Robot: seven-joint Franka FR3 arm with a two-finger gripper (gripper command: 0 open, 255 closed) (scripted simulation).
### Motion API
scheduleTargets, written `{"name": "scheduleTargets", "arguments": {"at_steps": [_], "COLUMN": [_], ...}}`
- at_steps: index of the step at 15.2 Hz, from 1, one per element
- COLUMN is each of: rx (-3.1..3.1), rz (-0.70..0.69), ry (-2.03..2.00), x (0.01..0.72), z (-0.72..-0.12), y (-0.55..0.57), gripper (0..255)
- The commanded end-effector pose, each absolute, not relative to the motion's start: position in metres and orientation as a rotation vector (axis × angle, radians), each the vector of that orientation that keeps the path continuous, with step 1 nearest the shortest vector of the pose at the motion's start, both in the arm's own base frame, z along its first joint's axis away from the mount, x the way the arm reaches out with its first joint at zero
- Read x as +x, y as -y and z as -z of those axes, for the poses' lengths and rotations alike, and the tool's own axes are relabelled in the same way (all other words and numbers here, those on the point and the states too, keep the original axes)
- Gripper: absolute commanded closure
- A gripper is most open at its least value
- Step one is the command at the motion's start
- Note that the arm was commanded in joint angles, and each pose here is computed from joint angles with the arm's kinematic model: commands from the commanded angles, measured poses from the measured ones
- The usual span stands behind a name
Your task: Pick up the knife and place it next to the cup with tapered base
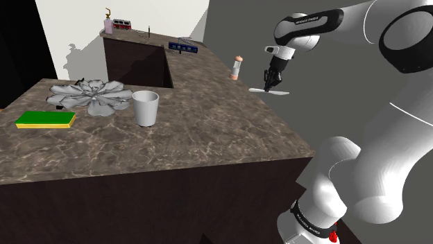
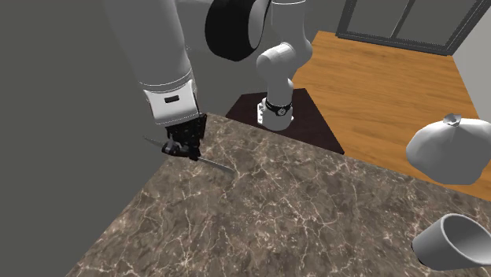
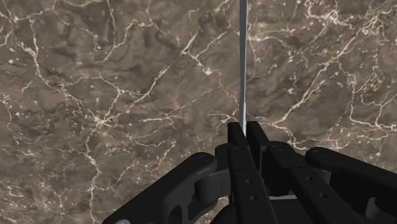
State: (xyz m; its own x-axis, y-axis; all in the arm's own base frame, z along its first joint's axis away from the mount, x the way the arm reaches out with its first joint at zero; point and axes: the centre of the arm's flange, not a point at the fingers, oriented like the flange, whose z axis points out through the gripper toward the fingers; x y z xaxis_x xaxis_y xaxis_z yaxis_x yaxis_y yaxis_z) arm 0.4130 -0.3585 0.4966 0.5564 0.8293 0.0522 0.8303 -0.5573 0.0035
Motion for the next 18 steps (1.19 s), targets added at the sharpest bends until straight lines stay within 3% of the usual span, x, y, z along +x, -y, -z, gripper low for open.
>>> {"name": "scheduleTargets", "arguments": {"at_steps": [1,11,18], "rx": [-2.752,-2.752,-2.752], "rz": [0.074,0.074,0.074], "ry": [1.467,1.467,1.467], "x": [0.412,0.412,0.432], "z": [-0.506,-0.555,-0.555], "y": [0.358,0.358,0.268], "gripper": [255,255,255]}}
